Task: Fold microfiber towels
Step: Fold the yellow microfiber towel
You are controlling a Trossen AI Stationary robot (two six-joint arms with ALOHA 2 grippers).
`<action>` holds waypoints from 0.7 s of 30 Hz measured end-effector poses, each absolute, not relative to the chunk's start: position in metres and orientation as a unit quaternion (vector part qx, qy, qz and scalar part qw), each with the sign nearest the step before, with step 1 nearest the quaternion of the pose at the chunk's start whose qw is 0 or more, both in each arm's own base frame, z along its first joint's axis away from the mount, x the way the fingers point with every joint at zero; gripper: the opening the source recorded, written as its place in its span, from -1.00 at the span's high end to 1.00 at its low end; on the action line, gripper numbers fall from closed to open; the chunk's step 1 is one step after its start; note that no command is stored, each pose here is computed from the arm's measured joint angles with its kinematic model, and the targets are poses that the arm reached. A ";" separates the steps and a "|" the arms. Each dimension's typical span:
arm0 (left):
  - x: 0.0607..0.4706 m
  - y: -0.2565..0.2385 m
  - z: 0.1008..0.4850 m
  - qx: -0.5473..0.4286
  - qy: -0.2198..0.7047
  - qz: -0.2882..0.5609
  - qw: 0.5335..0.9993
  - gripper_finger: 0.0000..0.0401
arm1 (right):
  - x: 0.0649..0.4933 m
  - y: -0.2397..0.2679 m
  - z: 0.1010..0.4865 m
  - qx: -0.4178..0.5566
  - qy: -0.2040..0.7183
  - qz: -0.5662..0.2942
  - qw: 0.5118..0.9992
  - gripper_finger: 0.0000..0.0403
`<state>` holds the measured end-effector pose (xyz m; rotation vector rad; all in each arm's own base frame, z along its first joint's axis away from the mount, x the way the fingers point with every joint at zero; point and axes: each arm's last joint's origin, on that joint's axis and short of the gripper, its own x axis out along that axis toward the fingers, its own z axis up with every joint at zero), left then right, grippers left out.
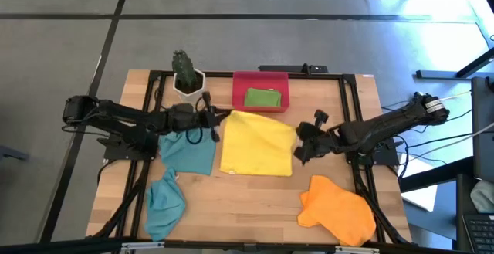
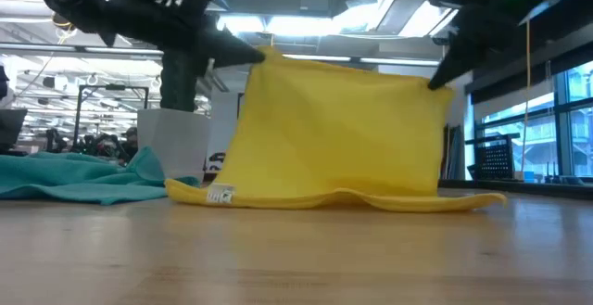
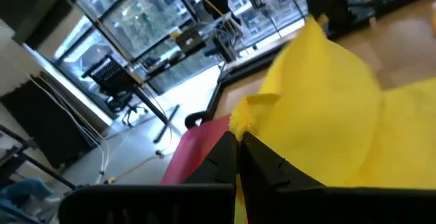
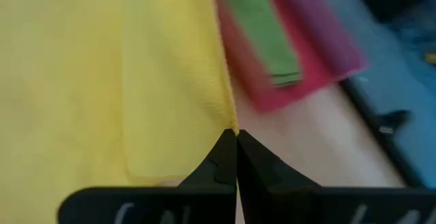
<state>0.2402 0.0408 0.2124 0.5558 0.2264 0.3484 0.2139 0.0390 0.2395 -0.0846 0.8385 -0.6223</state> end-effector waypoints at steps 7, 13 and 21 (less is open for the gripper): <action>0.234 0.062 0.201 0.235 0.159 0.151 0.947 1.00 | 0.215 0.012 0.240 -0.065 0.415 -0.349 0.837 1.00; 0.234 0.064 0.200 0.236 0.165 0.152 0.945 1.00 | 0.218 -0.004 0.242 -0.088 0.408 -0.380 0.825 1.00; 0.232 0.061 0.193 0.224 0.203 0.139 0.943 1.00 | 0.221 -0.007 0.243 -0.088 0.407 -0.365 0.833 1.00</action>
